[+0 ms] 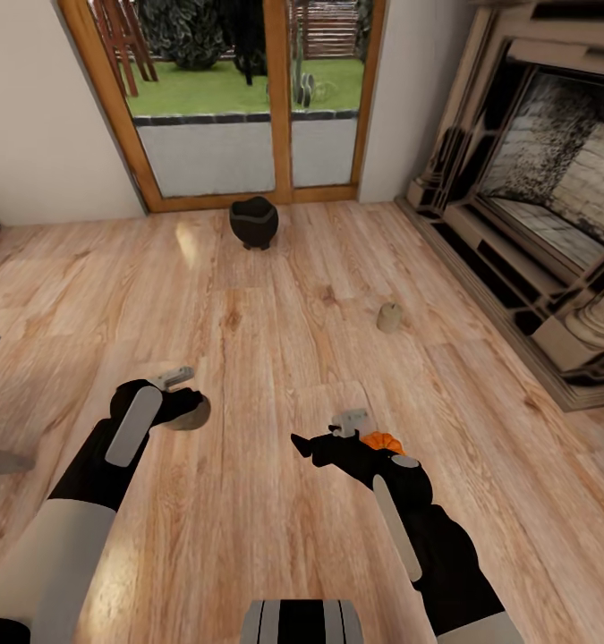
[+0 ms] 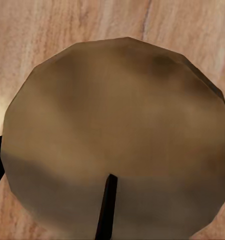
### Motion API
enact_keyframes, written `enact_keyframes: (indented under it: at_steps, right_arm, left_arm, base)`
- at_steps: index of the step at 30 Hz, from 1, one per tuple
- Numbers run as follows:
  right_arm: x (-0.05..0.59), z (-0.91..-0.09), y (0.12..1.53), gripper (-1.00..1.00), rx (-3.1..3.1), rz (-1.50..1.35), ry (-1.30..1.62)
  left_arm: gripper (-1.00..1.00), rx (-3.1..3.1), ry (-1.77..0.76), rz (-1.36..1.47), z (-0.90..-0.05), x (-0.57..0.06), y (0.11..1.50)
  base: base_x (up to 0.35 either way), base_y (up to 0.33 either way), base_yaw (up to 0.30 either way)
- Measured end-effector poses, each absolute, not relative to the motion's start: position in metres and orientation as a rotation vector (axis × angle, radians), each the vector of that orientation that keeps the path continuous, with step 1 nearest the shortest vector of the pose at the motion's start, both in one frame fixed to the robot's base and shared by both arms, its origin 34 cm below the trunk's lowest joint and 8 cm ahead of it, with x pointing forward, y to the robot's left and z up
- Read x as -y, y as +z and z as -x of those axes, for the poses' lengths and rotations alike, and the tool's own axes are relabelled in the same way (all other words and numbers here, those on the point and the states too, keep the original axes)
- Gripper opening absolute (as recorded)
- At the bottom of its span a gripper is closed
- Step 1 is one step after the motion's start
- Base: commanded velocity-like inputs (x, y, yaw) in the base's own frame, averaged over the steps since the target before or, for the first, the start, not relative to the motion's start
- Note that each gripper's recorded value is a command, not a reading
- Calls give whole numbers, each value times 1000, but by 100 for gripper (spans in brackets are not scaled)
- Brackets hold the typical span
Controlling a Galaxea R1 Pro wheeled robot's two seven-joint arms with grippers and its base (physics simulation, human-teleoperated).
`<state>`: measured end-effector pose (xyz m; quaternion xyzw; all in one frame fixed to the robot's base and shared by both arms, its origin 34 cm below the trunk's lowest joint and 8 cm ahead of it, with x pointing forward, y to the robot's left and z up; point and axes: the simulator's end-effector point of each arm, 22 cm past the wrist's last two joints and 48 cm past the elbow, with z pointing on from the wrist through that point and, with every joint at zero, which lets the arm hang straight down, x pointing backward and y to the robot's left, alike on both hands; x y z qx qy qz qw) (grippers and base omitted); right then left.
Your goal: Place each of the two pumpkins and all three candles from the living room inside a cabinet in the living room (use any cabinet), then make sure every cabinet is closed, and position the cauldron so it is next to a table in the living room.
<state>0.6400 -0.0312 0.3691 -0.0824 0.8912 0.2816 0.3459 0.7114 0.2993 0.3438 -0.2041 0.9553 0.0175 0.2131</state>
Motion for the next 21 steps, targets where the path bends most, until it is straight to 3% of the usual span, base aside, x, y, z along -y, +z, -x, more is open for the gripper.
enact_keyframes:
  at_steps: [8,17,21]
  right_arm:
    - [31,-644,388,100,-2281,223,723]
    - [31,-648,410,100,-2246,235,714]
    - [30,-649,420,100,-2230,240,711]
  left_arm:
    - [-100,-2618,9,595,-716,-300,365]
    - [-100,-2580,-30,642,-720,-306,388]
    - [-100,-2567,-35,642,-721,-306,398]
  base:
    - [0,0,16]
    - [0,0,238]
    - [0,0,92]
